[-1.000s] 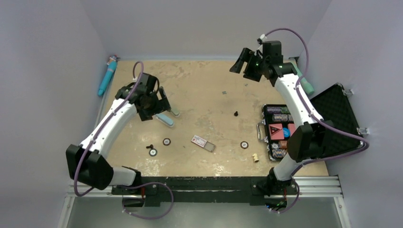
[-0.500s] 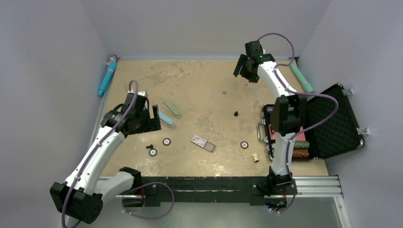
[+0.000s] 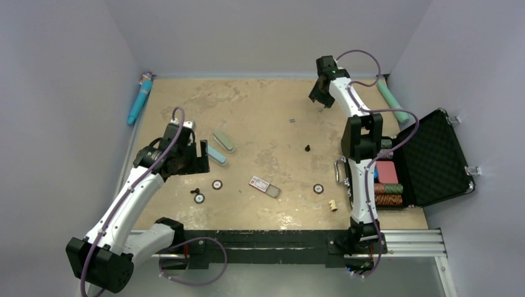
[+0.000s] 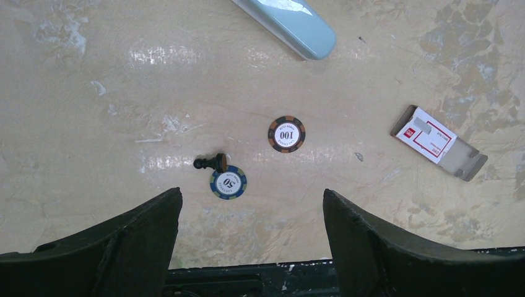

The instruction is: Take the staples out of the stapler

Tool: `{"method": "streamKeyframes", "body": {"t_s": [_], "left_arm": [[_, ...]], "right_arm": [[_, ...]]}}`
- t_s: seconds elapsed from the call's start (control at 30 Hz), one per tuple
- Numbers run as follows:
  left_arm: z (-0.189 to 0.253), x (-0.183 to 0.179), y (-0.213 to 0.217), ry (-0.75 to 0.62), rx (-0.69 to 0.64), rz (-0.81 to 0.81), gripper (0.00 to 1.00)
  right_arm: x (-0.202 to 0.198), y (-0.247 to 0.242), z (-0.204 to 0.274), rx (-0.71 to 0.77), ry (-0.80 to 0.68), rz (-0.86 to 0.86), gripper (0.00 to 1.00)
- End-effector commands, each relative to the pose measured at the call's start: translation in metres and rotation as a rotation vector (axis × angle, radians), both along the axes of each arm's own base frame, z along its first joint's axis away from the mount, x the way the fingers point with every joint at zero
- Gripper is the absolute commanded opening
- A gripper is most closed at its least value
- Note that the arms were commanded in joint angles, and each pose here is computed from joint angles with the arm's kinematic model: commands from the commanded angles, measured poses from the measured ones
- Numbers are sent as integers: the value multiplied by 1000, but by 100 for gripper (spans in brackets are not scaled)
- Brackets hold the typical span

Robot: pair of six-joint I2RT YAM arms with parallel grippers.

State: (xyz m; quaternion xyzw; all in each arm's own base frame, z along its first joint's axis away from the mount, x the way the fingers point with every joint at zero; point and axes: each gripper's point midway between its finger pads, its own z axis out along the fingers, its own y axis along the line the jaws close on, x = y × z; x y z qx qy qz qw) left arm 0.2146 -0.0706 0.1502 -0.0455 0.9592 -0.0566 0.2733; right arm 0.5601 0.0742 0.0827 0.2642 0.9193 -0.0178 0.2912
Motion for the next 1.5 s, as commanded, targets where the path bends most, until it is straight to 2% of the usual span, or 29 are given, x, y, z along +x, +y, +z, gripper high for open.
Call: {"method": "streamKeyframes", "body": {"t_s": [0.0, 0.37, 0.67, 1.3, 1.47], "left_arm": [[2, 6, -1, -28, -4, -22, 87], [1, 7, -3, -24, -8, -32, 86], [1, 6, -3, -27, -7, -31, 86], [2, 6, -3, -34, -8, -28, 85], [3, 6, -2, -40, -8, -24, 85]], "right_arm": [[15, -12, 10, 20, -62, -92, 54], [27, -20, -15, 105, -72, -123, 51], [20, -12, -39, 149, -30, -115, 48], [14, -11, -48, 180, 33, -219, 40], [12, -10, -53, 195, 62, -241, 28]]}}
